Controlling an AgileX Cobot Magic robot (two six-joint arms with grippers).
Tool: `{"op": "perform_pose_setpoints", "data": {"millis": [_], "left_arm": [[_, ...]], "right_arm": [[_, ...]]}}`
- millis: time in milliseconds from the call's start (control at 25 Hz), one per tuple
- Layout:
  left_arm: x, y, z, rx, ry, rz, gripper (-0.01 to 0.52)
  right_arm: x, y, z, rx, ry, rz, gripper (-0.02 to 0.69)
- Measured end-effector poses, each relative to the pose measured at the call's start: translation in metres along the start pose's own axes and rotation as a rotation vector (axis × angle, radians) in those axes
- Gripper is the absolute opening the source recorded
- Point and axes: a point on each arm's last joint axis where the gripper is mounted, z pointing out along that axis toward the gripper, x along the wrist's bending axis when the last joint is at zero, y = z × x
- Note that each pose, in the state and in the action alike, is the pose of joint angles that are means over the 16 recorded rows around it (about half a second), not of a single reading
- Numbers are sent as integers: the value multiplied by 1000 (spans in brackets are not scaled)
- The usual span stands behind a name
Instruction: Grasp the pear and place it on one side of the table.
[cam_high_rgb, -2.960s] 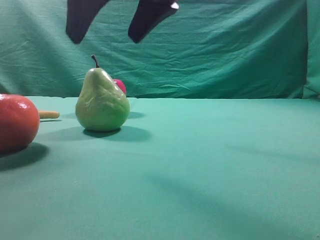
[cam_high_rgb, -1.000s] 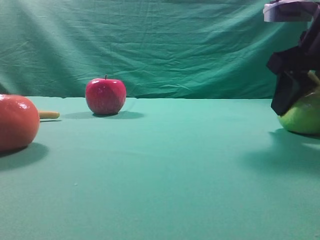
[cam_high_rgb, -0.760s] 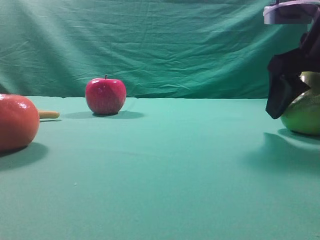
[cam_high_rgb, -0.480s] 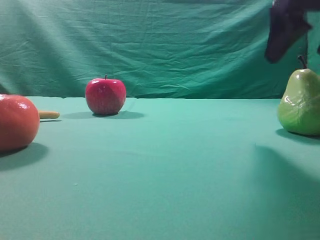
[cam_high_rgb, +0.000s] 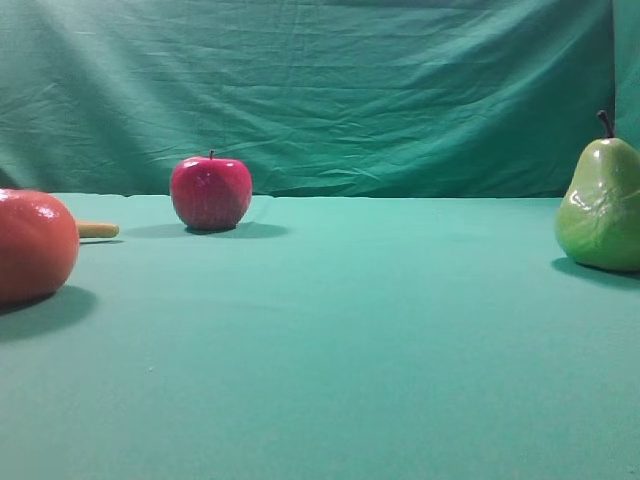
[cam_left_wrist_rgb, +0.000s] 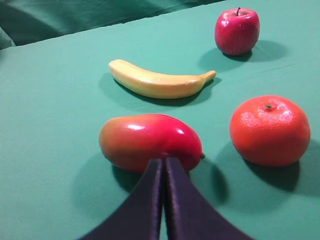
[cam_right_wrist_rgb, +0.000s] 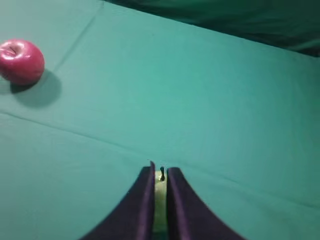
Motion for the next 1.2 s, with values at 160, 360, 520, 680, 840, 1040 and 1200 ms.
{"op": "perform_pose_setpoints", "data": {"millis": [160, 360, 520, 680, 840, 1040, 1200], "left_arm": [[0, 0, 0, 0, 0, 0, 0], [0, 0, 0, 0, 0, 0, 0], [0, 0, 0, 0, 0, 0, 0], [0, 0, 0, 0, 0, 0, 0], [0, 0, 0, 0, 0, 0, 0], [0, 0, 0, 0, 0, 0, 0], [0, 0, 0, 0, 0, 0, 0]], "right_arm": [[5, -15, -25, -69, 18, 18, 0], [9, -28, -48, -132, 41, 36, 0], [12, -34, -60, -161, 56, 43, 0], [12, -39, -65, -171, 50, 36, 0], [11, -49, -59, -172, 26, 30, 0], [9, -75, -42, -186, -23, 37, 0], [7, -105, -23, -210, -72, 50, 0]]}}
